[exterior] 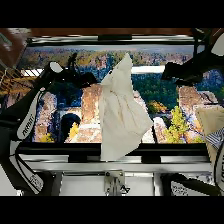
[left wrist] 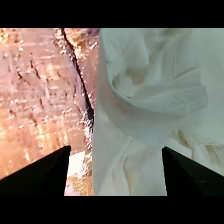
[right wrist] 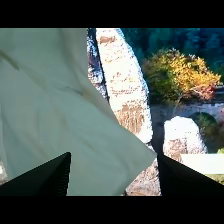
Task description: Fold the shirts.
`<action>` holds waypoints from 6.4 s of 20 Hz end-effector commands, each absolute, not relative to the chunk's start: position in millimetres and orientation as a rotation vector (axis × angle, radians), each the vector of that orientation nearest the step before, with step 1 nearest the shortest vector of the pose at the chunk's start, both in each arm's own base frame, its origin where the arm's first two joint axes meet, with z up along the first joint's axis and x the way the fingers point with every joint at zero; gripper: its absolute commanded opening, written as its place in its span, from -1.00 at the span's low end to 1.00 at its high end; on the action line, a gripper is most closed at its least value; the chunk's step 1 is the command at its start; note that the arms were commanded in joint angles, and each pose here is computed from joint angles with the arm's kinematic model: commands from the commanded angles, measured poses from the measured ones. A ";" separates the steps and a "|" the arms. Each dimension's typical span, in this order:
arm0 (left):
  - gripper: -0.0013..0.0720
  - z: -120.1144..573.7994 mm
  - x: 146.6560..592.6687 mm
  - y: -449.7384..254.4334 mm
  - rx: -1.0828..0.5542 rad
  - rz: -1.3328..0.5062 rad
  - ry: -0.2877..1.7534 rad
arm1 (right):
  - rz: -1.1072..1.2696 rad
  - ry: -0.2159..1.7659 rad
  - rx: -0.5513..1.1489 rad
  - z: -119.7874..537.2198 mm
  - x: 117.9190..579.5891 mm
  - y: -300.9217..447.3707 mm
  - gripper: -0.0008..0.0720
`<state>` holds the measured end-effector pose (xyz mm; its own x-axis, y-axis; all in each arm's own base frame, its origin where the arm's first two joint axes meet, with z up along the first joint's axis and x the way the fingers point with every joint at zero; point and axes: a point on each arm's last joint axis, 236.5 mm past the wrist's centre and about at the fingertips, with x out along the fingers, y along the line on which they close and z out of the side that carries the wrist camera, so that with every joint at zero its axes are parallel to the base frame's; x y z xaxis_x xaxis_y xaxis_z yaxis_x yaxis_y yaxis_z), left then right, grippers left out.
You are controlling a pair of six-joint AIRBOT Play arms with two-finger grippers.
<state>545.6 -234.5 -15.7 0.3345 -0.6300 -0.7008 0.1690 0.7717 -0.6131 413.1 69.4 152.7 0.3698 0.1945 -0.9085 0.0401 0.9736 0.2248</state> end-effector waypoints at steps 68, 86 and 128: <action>-0.81 128.5 564.3 -186.8 -0.531 -0.683 0.916 | 0.389 1.304 0.327 82.0 454.5 140.8 0.73; -0.81 60.9 321.5 -95.0 0.045 -0.364 1.403 | 0.418 1.196 0.245 97.4 451.6 174.1 0.86; -0.81 121.3 418.2 -149.9 -0.238 -0.430 0.906 | 0.320 1.416 0.088 125.8 383.8 136.0 -0.78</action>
<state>399.9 -138.7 110.8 0.4873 -0.4125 -0.7696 0.2678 0.9095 -0.3179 439.7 180.8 93.5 0.1899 0.4161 -0.8893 -0.2046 0.9027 0.3786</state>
